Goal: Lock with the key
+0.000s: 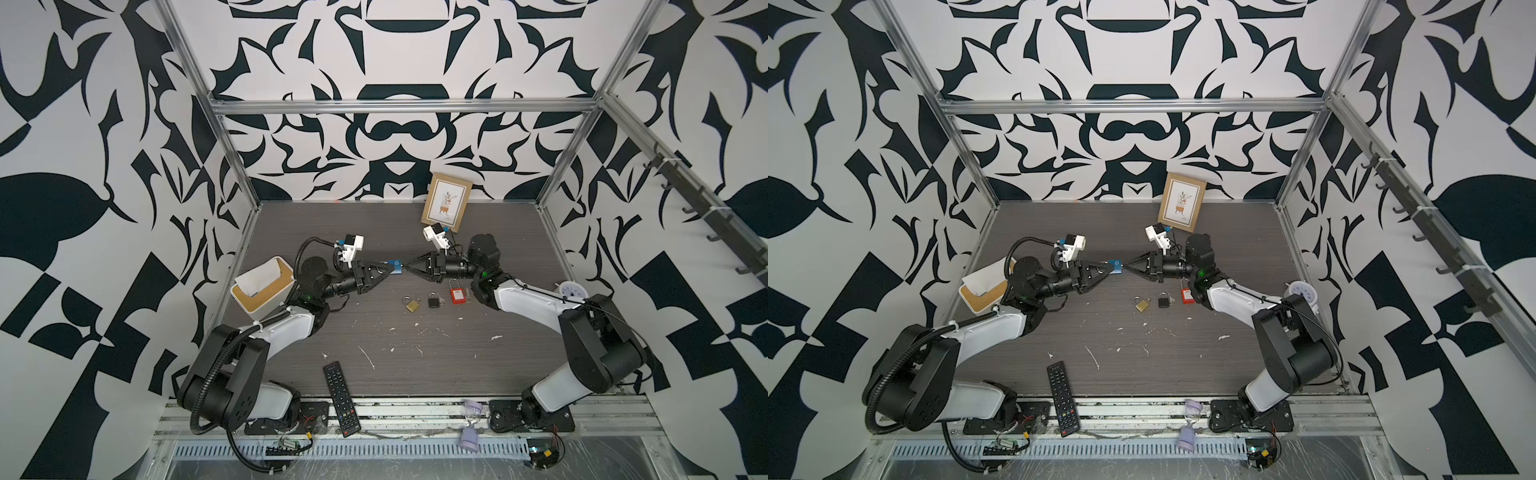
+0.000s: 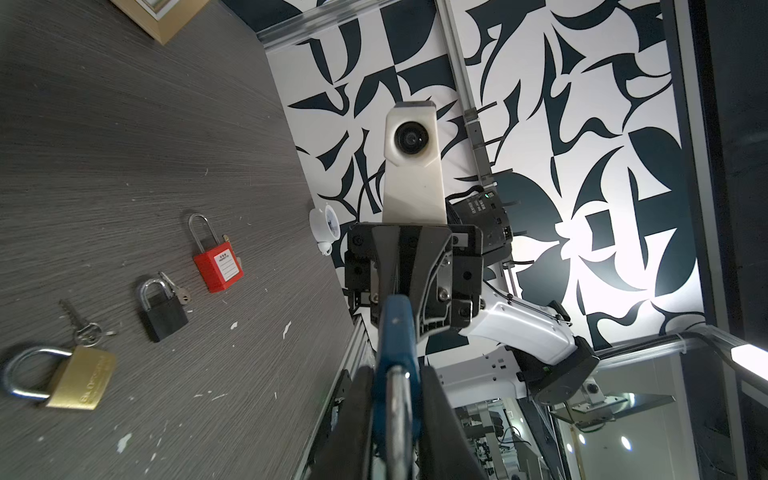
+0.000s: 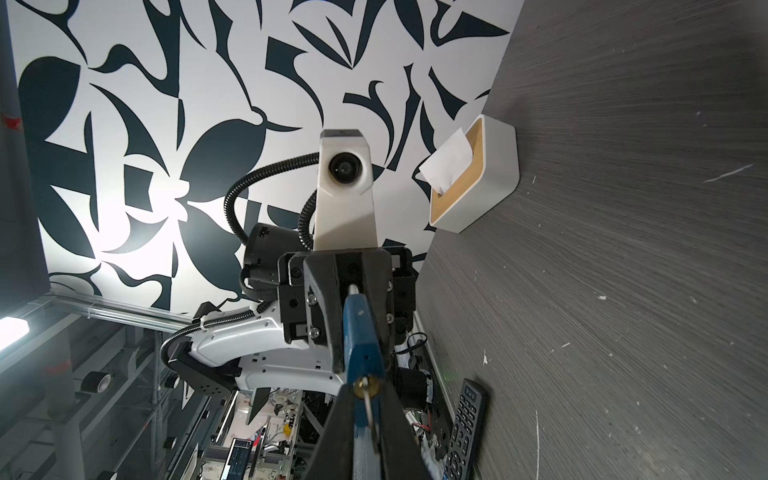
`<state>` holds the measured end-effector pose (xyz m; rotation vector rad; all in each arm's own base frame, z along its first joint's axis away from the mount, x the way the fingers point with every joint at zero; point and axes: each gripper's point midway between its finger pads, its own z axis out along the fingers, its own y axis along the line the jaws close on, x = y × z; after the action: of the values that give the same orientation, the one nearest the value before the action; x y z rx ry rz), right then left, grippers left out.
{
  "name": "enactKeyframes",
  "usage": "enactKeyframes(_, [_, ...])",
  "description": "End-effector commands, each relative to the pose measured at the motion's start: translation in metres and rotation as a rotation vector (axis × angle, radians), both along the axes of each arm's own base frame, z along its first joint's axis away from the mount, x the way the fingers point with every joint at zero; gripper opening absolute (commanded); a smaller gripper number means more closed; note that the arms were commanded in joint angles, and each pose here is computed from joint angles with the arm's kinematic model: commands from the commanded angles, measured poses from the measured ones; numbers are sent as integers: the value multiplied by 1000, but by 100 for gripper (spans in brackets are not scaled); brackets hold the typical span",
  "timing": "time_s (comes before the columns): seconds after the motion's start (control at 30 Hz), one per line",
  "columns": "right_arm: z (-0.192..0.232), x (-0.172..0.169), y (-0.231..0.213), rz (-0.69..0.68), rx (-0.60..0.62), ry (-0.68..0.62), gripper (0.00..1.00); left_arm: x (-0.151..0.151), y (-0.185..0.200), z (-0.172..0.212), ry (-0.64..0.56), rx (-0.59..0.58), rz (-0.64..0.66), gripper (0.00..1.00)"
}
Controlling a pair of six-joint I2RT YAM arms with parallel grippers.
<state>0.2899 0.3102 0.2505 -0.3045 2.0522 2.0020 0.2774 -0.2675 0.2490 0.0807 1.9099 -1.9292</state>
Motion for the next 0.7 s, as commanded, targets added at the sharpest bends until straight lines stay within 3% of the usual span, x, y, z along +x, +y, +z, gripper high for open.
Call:
enactKeyframes(0.0, [17, -6, 2, 28, 39, -73, 14, -3, 2, 12, -51, -17, 1, 0])
enactKeyframes(0.33, [18, -3, 2, 22, 38, -74, 12, -5, 2, 12, -51, -17, 0, 0])
enactKeyframes(0.67, [17, -4, 0, 24, 34, -72, 0, -5, 2, 12, -52, -17, 1, 0])
